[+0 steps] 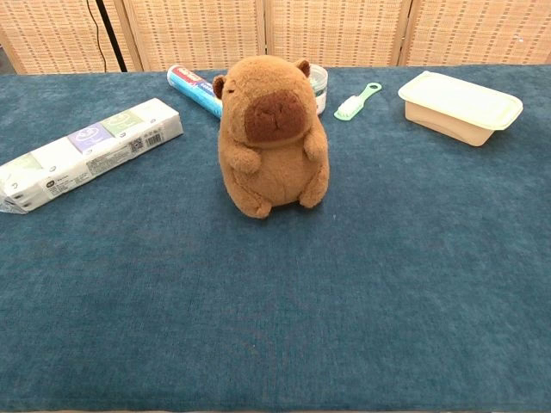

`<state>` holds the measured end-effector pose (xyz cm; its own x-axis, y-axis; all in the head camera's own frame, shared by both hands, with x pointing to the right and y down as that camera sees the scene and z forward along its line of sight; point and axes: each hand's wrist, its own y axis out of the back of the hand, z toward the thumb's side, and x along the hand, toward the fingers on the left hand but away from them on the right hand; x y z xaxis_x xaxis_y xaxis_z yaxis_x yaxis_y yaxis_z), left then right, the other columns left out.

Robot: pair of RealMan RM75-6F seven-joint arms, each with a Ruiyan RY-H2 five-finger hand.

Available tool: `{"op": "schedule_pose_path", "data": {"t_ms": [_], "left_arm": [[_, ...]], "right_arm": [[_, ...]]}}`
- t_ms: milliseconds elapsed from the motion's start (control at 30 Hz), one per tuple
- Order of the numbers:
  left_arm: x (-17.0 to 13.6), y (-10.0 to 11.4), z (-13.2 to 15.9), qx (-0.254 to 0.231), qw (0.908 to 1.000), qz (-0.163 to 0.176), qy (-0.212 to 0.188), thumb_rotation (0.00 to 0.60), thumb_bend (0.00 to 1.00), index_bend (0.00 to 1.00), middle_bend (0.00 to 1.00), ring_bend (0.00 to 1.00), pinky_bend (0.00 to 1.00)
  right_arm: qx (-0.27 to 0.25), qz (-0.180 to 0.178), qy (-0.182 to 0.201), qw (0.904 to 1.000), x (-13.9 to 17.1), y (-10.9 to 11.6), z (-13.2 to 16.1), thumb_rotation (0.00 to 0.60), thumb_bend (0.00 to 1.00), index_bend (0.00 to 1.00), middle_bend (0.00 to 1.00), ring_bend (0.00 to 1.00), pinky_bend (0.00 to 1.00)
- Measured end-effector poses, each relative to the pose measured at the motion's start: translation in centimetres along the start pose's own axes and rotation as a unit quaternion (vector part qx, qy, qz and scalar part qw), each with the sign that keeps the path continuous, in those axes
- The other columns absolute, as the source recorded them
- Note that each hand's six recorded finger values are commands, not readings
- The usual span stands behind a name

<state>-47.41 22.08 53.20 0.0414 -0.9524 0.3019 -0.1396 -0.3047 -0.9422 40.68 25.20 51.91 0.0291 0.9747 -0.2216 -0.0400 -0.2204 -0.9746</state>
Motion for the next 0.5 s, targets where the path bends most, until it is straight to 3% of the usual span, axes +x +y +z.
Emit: {"op": "schedule_pose_path", "data": {"t_ms": [500], "left_arm": [[-0.07,0.11,-0.01,-0.001,1.0000,0.001,0.001,0.600,0.00,0.00,0.00,0.00,0.00]], "right_arm": [[-0.015,-0.001,0.002,0.9999,0.01,0.16,0.15,0.323,0.00,0.01,0.00,0.00,0.00]]}}
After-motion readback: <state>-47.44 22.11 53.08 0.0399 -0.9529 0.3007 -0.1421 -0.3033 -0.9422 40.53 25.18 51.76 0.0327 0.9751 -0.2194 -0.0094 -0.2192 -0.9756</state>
